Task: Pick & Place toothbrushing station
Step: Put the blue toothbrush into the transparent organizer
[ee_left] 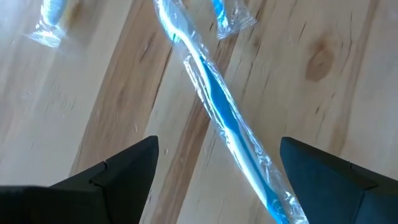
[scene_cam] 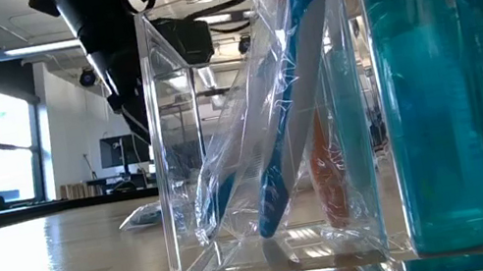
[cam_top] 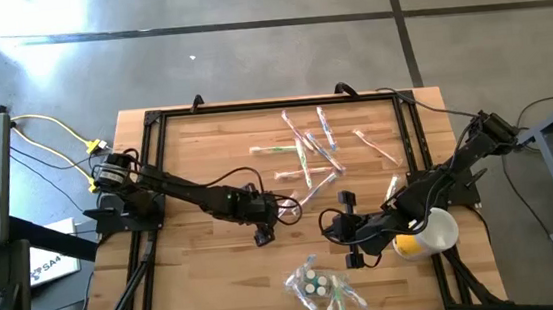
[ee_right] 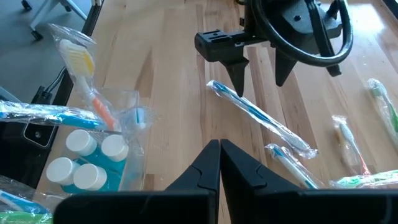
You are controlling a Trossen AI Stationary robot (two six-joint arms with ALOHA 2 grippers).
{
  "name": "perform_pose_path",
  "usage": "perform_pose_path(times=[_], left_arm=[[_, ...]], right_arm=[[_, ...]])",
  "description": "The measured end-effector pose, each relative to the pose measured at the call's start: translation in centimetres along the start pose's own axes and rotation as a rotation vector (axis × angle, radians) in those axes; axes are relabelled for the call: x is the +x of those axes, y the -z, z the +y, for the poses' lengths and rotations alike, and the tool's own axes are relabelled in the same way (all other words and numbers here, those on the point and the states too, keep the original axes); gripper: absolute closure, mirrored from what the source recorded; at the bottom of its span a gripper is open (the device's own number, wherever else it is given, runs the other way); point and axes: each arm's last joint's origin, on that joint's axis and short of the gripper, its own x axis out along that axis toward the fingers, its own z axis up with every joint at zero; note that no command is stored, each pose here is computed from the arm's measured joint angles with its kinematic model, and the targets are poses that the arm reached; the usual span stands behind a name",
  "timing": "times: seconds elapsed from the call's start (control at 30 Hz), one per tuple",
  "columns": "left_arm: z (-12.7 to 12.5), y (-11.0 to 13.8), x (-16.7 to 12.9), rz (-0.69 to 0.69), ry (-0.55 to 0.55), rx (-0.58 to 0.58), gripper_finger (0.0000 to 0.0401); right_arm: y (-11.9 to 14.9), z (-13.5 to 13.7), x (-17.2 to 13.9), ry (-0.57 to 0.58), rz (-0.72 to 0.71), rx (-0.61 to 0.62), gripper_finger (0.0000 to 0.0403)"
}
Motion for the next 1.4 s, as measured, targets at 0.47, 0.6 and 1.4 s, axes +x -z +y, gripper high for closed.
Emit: perform_pose_path(times=[0.47,0.6,1.4], left_arm=[[0.0,0.5,1.0,-0.074,0.038,-0.019,0.0073],[0.2,0.9,1.2,-0.067,0.025,-0.04,0.0073],[-0.3,2.4,5.5,0.014,-0.014,-0.023,0.0075]], right_arm=[[0.0,0.0,0.0,0.0,-0.001,0.029,0.0398],[0.0,0.0,0.0,0.0,-0.001,0.032,0.0399],[1.8,-0.2,1.0,0.021,0.04,0.033,0.0399]])
